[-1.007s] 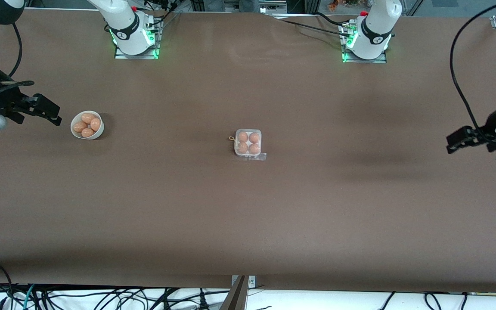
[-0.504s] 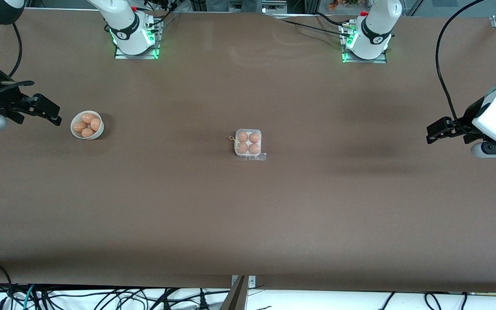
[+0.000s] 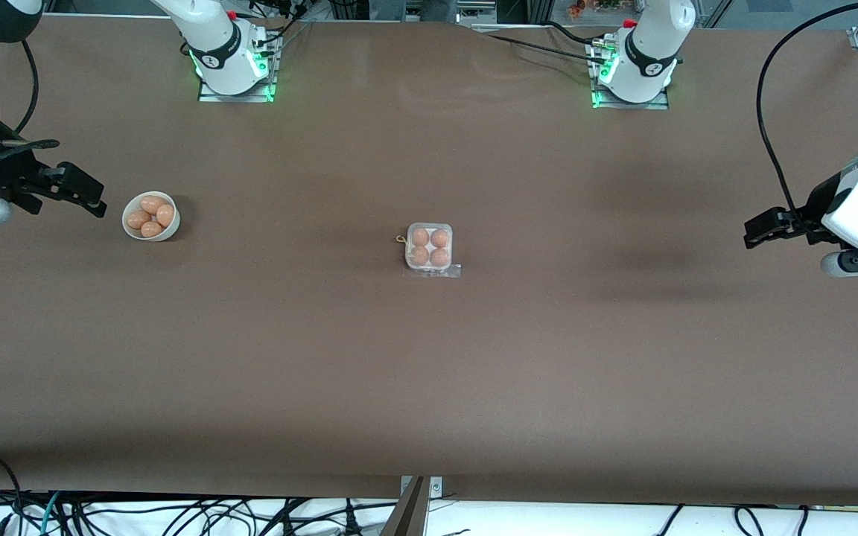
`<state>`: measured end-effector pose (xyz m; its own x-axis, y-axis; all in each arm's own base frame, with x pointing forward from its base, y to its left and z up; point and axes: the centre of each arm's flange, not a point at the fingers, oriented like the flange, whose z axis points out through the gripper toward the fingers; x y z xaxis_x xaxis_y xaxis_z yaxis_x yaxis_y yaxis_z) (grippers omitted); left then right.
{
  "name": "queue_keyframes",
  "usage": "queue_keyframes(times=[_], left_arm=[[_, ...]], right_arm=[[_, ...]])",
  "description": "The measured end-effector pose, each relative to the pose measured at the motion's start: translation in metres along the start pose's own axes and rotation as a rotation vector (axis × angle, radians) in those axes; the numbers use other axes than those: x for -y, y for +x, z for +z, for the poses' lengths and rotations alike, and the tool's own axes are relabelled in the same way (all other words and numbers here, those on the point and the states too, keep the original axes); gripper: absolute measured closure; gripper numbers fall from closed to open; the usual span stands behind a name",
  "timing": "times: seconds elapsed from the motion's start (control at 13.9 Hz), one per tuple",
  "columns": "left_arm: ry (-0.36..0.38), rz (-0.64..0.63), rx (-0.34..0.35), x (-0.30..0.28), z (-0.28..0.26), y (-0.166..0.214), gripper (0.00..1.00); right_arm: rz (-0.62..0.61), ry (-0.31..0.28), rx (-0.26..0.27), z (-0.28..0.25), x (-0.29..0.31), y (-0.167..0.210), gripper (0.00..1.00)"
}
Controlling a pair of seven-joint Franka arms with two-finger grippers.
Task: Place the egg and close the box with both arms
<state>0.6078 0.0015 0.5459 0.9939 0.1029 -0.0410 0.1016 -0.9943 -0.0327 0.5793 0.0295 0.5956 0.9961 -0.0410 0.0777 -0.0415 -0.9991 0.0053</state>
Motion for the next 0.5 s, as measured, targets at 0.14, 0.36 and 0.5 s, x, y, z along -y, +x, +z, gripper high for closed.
queue_keyframes(times=[0.14, 0.36, 0.5], left_arm=[[0.003, 0.004, 0.022, -0.0024, 0.0019, -0.0027, 0.00], [0.005, 0.009, 0.042, -0.0060, 0.0044, -0.0052, 0.00], [0.006, 0.009, 0.047, -0.0060, 0.0063, -0.0052, 0.00]], right_arm=[[0.000, 0.000, 0.000, 0.0000, 0.0000, 0.0000, 0.00], [0.000, 0.000, 0.000, 0.0000, 0.0000, 0.0000, 0.00], [0.000, 0.000, 0.000, 0.0000, 0.0000, 0.0000, 0.00]])
